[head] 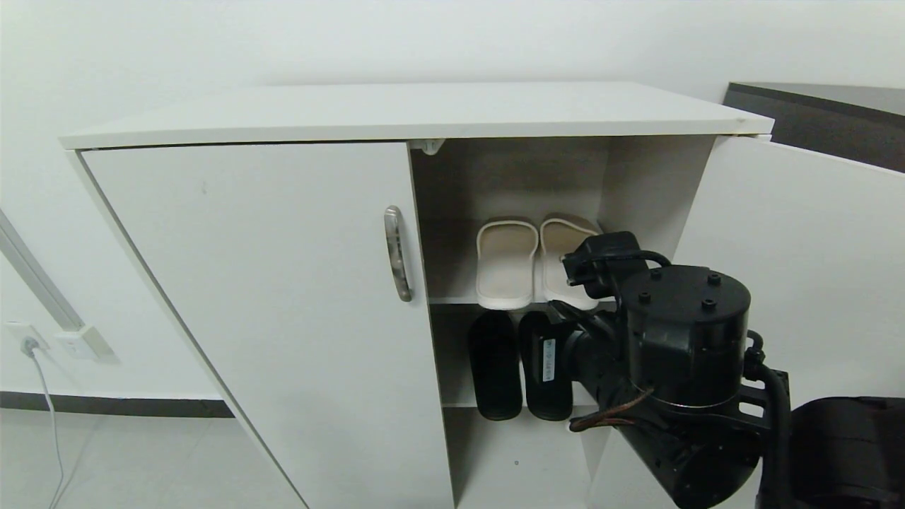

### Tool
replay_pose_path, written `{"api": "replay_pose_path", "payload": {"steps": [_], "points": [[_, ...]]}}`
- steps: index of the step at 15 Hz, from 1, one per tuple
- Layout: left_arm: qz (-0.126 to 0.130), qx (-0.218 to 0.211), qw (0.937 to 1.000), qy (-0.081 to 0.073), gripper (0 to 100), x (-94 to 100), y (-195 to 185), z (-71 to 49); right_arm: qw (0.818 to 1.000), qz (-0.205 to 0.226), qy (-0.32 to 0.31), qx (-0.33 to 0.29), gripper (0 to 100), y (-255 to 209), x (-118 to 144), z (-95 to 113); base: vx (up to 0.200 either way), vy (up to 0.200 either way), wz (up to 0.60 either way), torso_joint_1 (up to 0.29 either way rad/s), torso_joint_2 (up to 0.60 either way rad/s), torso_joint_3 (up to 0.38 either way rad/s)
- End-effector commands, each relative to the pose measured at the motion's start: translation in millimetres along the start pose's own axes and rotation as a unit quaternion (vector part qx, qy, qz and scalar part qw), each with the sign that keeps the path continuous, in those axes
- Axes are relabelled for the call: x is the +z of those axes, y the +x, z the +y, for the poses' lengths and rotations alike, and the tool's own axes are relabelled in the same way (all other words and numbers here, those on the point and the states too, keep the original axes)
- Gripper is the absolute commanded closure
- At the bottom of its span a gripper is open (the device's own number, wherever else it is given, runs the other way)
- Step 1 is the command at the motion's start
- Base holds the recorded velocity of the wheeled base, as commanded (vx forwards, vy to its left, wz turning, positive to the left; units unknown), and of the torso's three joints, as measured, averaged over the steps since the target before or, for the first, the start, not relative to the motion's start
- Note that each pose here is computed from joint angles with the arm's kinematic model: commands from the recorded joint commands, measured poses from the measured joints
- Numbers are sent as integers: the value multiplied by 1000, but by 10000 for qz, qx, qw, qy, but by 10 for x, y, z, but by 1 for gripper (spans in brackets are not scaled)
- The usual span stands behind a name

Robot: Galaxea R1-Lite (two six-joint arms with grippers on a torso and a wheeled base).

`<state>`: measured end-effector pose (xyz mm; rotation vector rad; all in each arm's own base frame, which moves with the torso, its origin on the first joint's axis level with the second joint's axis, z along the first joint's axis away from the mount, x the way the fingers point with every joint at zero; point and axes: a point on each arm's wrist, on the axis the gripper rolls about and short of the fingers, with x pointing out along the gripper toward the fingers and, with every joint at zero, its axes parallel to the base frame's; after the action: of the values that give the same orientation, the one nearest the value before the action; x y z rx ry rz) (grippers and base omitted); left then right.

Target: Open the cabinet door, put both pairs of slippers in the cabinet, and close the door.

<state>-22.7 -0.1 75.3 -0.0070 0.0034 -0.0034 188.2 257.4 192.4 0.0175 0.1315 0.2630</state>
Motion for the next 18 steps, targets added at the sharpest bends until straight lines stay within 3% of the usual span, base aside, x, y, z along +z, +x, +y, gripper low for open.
{"api": "replay_pose_path", "payload": {"steps": [1,6,18], "points": [[-2,2,10000,-11,100,0,0,0,10000,4,-5,1,100,0,-3,3,0,0,0,0,0,0],[-2,-6,10000,4,100,0,0,-1,10000,-3,0,-6,100,-4,-1,0,0,0,0,0,0,0],[-2,-6,10000,-3,100,0,0,-1,10000,33,-30,-3,100,-4,-26,-4,-200,0,0,2,2,3]]}}
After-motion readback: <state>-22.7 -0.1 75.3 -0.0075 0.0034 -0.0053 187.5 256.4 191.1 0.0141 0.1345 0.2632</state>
